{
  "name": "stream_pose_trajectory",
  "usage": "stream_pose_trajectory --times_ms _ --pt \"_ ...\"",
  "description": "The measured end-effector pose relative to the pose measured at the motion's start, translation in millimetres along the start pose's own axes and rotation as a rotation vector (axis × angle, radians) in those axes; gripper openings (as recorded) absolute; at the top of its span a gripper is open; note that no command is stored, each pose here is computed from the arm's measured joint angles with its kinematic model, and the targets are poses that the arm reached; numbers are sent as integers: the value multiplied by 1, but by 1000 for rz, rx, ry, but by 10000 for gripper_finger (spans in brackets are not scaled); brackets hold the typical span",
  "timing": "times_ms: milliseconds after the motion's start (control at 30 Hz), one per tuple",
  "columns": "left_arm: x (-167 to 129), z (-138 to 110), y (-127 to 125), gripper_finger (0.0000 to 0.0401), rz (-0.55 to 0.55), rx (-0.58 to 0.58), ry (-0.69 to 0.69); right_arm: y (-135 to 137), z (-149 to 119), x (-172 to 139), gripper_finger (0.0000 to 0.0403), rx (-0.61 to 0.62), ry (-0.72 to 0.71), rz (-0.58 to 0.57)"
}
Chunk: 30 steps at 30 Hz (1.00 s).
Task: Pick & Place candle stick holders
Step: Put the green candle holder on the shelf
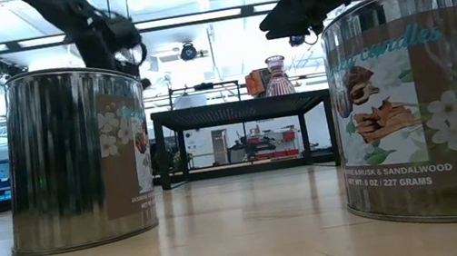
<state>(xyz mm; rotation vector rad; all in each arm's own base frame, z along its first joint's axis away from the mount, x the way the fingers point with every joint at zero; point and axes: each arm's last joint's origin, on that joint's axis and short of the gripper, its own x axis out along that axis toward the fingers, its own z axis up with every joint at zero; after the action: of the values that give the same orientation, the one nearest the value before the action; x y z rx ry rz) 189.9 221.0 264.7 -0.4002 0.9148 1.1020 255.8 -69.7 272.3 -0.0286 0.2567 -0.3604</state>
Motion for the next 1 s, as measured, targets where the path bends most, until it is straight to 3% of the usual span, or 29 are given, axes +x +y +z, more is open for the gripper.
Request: stream_pose_trajectory --times_ms 300,500,700,1000 --pt "-79 0 -5 174 -236 16 -206 0 0 0 231 0 0 0" --pt "-121 -14 -28 174 -376 57 -312 0 0 0 231 0 -3 0" --pt "-134 -19 -67 174 -469 141 -334 0 3 0 231 4 -29 -2" --pt "-126 19 -131 174 -518 295 -323 0 3 0 231 10 -36 -2"
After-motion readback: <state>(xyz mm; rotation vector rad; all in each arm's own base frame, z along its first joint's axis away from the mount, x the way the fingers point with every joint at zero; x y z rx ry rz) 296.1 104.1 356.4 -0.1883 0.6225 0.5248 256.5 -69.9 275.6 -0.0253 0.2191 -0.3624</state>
